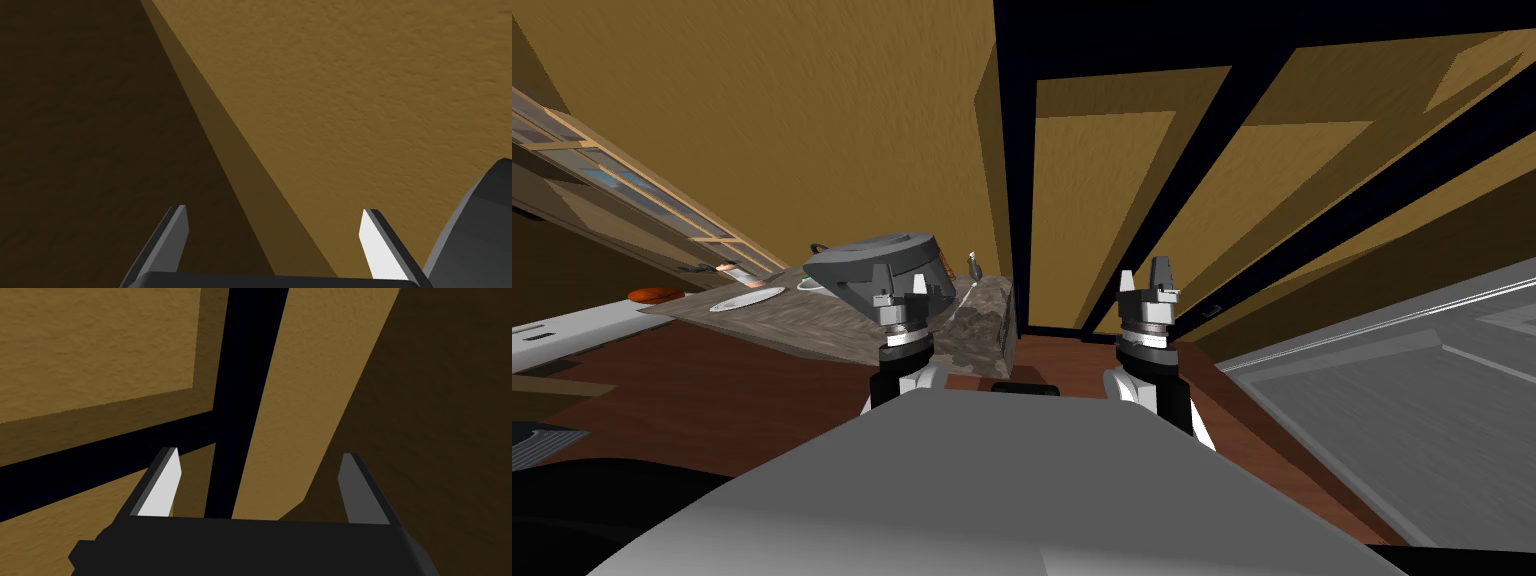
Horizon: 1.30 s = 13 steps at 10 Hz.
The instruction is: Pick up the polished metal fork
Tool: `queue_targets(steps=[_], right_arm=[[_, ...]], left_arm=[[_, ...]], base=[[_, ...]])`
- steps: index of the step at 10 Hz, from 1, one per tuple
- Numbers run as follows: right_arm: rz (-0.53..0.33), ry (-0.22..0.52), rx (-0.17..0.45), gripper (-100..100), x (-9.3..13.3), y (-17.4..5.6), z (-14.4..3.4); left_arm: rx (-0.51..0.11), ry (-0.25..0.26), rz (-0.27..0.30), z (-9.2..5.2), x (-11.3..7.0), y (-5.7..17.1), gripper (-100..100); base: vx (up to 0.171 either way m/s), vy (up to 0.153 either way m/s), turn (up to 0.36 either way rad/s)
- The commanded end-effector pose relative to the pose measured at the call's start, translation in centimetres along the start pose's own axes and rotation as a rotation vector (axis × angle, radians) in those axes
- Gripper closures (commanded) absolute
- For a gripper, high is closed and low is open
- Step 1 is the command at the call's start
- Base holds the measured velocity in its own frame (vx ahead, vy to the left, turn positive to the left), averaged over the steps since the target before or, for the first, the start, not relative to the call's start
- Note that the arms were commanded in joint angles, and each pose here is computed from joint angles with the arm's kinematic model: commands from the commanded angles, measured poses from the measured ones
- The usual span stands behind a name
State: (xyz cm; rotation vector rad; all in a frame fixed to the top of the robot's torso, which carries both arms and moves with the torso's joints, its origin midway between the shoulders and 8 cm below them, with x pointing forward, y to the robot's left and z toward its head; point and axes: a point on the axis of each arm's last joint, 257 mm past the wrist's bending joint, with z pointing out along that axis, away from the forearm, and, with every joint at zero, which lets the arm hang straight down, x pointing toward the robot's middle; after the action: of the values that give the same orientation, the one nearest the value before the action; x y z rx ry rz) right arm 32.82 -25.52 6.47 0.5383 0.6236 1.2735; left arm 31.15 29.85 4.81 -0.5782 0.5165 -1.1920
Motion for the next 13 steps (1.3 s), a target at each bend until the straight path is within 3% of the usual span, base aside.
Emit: queue_targets(steps=[1, 4, 8, 9, 10, 11, 12, 13], right_arm=[[0.000, 0.000, 0.000, 0, 0.0, 0.0, 0.0], [0.000, 0.000, 0.000, 0, 0.0, 0.0, 0.0], [0.000, 0.000, 0.000, 0, 0.0, 0.0, 0.0], [0.000, 0.000, 0.000, 0, 0.0, 0.0, 0.0], [0.000, 0.000, 0.000, 0, 0.0, 0.0, 0.0], [0.000, 0.000, 0.000, 0, 0.0, 0.0, 0.0], [0.000, 0.000, 0.000, 0, 0.0, 0.0, 0.0], [0.000, 0.000, 0.000, 0, 0.0, 0.0, 0.0]], left_arm=[[-0.011, 0.043, 0.003, -0.3, 0.7, 0.5, -100], [-0.042, 0.116, 0.006, -1.1, 1.8, 1.9, -100], [-0.123, 0.239, 0.005, -3.3, 3.6, 5.0, -100], [-0.123, 0.250, 0.008, -3.4, 3.7, 5.0, -100], [-0.158, 0.289, 0.007, -4.4, 4.2, 6.3, -100], [-0.157, 0.300, 0.010, -4.5, 4.3, 6.3, -100], [-0.195, 0.341, 0.010, -5.7, 4.7, 7.6, -100], [-0.194, 0.352, 0.013, -5.7, 4.8, 7.6, -100]], base=[[-0.018, -0.003, -0.001], [-0.053, -0.018, 0.000], [-0.065, -0.012, -0.001], [-0.057, -0.010, -0.003], [-0.063, -0.021, -0.003], [-0.057, -0.017, 0.002], [-0.068, -0.029, -0.008], [-0.053, -0.024, 0.000]])
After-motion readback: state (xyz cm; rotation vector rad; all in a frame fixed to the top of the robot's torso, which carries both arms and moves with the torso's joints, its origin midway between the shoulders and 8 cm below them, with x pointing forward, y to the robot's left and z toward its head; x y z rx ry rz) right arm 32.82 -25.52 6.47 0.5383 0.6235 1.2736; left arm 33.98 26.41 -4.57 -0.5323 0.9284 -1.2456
